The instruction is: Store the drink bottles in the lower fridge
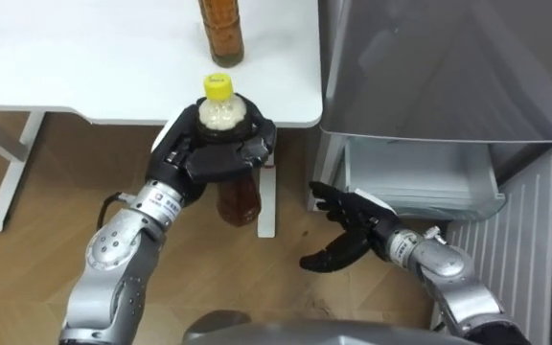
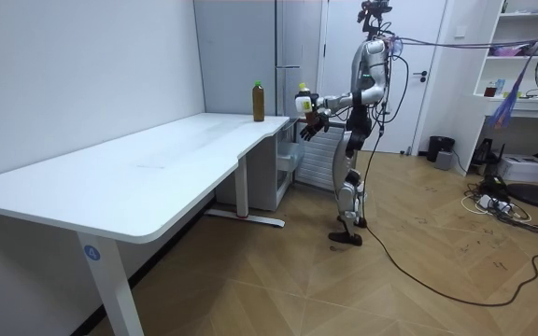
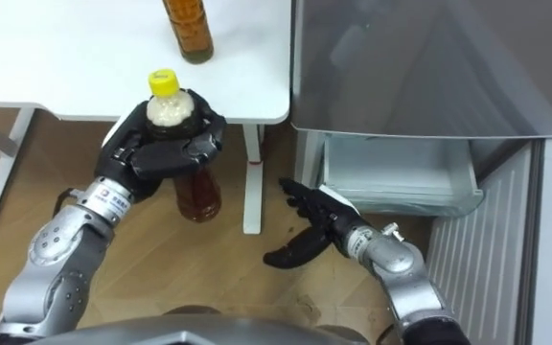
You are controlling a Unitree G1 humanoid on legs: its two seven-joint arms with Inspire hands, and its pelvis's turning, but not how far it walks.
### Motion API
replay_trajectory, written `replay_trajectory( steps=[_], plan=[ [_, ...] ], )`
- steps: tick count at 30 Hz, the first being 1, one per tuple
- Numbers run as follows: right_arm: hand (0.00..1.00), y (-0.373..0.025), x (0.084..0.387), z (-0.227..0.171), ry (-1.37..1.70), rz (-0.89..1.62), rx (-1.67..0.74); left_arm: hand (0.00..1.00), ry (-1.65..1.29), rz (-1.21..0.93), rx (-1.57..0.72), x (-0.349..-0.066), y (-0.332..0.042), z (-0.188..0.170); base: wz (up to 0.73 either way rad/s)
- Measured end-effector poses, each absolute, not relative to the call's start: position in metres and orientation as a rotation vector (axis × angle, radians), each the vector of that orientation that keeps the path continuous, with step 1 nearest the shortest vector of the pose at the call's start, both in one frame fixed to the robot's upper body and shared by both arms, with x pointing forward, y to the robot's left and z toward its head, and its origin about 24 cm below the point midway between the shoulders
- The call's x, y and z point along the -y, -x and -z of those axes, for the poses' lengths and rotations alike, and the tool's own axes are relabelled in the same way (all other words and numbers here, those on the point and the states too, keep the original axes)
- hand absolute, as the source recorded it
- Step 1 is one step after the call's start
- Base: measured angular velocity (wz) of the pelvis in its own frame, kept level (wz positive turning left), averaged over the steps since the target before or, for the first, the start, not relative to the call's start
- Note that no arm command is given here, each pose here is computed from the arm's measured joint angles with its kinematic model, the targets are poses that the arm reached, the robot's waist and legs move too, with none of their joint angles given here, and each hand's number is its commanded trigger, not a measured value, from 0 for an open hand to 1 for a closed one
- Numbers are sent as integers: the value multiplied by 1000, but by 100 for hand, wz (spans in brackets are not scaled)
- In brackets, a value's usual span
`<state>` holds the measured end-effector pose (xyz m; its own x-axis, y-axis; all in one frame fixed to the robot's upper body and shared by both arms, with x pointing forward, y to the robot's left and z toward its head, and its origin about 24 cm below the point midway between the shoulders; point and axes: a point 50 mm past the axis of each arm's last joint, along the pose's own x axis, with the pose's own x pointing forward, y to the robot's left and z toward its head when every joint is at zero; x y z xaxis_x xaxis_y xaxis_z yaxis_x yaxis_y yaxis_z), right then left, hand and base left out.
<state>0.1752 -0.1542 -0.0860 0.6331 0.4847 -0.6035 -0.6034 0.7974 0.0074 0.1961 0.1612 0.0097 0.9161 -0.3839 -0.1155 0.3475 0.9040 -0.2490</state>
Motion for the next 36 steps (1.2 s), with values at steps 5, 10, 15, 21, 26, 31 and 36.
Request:
replay_trajectory(
  steps=[5, 10, 15, 21, 26, 31, 36],
  plan=[
    [0, -174, 148, 82, 143, -672, -605, 100, 231, 411, -170, -155, -195, -9, 0],
    [0, -177, 144, 74, 80, -712, -567, 100, 240, 459, -205, -146, -192, -2, 0],
    [0, -177, 143, 73, 9, -715, -557, 100, 249, 511, -227, -137, -189, 2, -2],
    [0, -177, 129, 67, -126, -763, -514, 100, 259, 572, -241, -126, -185, 4, -2],
    [0, -174, 121, 66, -173, -826, -512, 100, 252, 629, -256, -120, -181, 6, 0],
    [0, -172, 119, 66, -184, -855, -512, 100, 251, 648, -259, -119, -180, 6, -1],
    [0, -168, 114, 67, -190, -912, -522, 100, 252, 653, -260, -118, -180, 6, -1]
  ],
)
